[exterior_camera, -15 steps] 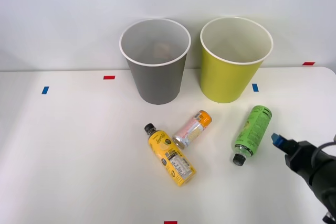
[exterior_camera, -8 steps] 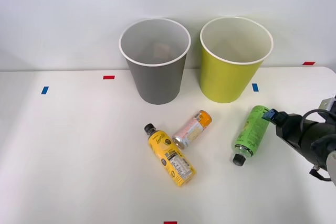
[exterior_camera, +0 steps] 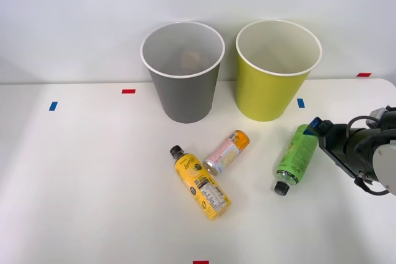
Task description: Put cans in the gray bin, plastic bottles in the light green bin
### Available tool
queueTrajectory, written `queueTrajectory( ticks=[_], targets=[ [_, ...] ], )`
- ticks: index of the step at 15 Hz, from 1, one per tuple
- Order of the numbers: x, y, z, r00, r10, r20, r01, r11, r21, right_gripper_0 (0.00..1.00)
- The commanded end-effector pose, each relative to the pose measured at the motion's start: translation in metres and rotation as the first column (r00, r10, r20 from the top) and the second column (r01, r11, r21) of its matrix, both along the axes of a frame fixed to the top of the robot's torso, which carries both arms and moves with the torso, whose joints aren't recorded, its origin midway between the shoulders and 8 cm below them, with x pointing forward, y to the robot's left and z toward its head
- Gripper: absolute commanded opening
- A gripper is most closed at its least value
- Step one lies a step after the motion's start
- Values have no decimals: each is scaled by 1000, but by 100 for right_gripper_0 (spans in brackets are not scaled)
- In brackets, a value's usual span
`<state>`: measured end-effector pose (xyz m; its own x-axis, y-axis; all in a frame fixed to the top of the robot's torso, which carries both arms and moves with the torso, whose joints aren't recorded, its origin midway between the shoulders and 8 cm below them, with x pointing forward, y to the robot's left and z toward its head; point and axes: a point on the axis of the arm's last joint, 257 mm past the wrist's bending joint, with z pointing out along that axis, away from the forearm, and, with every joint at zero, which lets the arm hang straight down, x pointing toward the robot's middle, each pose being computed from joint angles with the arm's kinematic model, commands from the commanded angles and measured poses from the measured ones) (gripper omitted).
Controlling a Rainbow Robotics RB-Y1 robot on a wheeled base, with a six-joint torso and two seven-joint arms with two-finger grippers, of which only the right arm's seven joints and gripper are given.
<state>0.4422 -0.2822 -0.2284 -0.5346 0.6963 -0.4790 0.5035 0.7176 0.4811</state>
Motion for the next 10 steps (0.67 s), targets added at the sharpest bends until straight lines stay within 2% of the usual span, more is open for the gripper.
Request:
queueTrajectory(
  ticks=[1,4,10],
  targets=[
    [3,-4,-7,1000,-7,-16,7,1000,-17,100],
    [17,-1,-18,999,-14,-34,12,999,-50,100],
    [41,7,-31,997,-57,-44,55,997,-50,100]
  ],
)
